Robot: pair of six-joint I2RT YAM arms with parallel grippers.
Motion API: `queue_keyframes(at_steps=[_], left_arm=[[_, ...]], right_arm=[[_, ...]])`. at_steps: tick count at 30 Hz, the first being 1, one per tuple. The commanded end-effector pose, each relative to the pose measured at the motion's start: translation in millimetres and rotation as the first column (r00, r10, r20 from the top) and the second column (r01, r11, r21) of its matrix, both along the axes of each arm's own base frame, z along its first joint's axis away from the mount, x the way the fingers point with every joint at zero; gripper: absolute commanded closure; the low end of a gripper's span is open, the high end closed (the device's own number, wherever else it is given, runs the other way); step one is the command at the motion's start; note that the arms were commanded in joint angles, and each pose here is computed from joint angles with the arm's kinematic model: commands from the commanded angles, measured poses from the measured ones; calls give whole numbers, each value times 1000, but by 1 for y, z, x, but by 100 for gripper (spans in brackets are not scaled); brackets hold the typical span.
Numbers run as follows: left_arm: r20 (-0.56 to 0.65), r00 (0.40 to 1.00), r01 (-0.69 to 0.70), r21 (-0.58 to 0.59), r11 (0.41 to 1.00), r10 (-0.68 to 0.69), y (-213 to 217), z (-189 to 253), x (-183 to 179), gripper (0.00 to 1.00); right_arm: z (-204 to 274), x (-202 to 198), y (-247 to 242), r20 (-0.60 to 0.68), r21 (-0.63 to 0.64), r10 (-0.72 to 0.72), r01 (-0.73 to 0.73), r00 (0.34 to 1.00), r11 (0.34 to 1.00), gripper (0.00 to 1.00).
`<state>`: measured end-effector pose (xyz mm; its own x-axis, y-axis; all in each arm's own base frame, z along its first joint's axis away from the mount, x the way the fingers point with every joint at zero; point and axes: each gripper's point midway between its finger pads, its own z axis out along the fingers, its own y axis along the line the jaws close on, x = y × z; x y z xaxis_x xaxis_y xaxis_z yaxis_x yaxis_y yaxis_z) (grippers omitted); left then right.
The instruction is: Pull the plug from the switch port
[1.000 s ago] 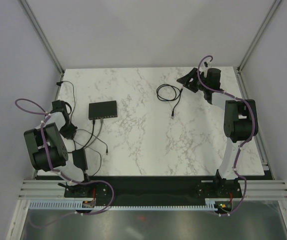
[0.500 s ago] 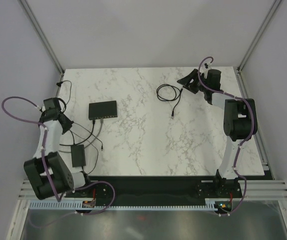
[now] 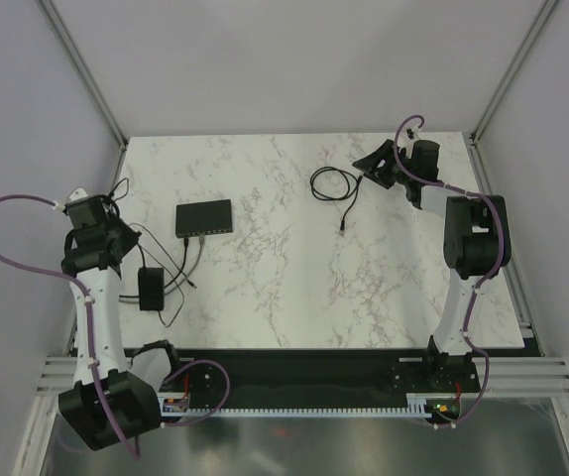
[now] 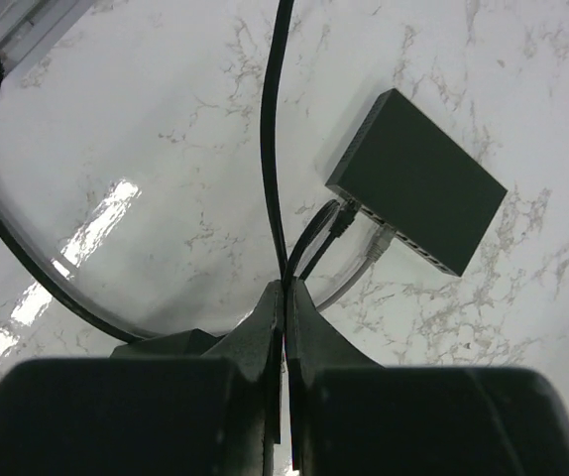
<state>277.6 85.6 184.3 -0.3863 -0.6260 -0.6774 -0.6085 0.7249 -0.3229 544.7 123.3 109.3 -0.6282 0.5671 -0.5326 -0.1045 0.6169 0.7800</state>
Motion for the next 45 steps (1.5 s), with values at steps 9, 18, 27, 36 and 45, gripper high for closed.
queue_keyframes(at_steps=[9,18,27,36,45], left_arm=[[372,922,100,49,994,-112,-20,147,19,98],[558,789,284,40,958,-257,-61,231,30,98],[628,599,545,134,827,-496,-154,302,66,98],[656,342,798,176,577,-672,-295,324,116,98],[635,254,909,102,405,-729,-406,263,139,98]], right_arm=[[9,5,1,52,2,20,-20,998,1000,31],[8,5,1,51,3,21,-21,998,1000,31],[5,5,0,44,-12,17,-17,999,1000,31],[2,9,-45,28,-31,-99,100,995,995,31],[-5,2,-106,-12,16,-265,266,964,964,33]])
